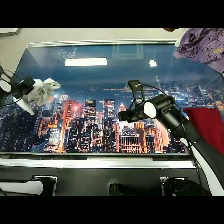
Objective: Fold the clothes and pants, and hang the long-sleeved shirts on hangers.
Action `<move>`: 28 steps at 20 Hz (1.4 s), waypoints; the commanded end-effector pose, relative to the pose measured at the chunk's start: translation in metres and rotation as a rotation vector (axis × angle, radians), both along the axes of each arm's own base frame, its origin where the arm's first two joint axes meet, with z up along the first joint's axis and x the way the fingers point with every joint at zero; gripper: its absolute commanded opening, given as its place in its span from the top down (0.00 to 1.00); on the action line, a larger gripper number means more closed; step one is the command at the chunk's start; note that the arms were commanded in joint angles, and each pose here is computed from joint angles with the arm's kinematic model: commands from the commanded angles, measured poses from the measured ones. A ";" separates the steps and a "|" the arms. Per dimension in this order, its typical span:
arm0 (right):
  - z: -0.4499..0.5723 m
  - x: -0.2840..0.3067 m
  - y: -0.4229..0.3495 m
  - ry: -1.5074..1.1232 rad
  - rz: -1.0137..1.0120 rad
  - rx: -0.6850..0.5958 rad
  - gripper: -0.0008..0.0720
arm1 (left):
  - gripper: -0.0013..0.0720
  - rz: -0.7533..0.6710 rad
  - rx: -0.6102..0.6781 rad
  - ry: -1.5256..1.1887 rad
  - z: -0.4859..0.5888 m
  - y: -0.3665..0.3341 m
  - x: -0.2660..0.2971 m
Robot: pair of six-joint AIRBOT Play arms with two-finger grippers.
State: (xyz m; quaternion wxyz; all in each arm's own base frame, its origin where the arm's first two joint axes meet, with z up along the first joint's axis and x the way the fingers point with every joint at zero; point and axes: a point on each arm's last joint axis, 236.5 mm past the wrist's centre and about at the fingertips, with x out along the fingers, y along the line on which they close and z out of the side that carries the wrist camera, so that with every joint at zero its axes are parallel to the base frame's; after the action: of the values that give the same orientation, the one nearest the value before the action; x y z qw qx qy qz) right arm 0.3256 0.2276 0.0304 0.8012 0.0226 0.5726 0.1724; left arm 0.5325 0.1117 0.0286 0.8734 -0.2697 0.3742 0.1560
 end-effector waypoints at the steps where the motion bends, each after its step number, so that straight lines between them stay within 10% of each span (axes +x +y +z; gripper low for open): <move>1: -0.006 -0.018 -0.012 0.087 -0.044 -0.042 0.95 | 0.96 -0.197 -0.040 -0.033 0.073 -0.091 -0.030; 14: 0.078 -0.055 -0.154 -0.072 -0.217 -0.419 0.95 | 0.96 -0.884 -0.284 0.189 0.042 -0.450 -0.187; 17: 0.087 -0.058 -0.156 -0.099 -0.249 -0.385 0.95 | 0.87 -0.810 -0.292 0.247 0.017 -0.431 -0.176; 20: 0.089 -0.055 -0.151 -0.109 -0.278 -0.351 0.87 | 0.16 -0.666 -0.302 0.196 0.034 -0.367 -0.133; 26: 0.097 -0.037 -0.137 -0.189 -0.286 -0.279 0.86 | 0.15 -0.474 -0.198 0.261 0.049 -0.183 -0.137; 28: 0.098 -0.033 -0.131 -0.201 -0.278 -0.252 0.71 | 0.16 -0.379 -0.257 0.279 0.034 -0.150 -0.146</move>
State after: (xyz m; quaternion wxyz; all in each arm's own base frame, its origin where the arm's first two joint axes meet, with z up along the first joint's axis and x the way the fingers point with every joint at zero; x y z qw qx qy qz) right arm 0.2852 0.0869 0.1245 0.8573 -0.0302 0.5132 -0.0264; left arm 0.4063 -0.0939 0.0738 0.7997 -0.2574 0.5386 -0.0640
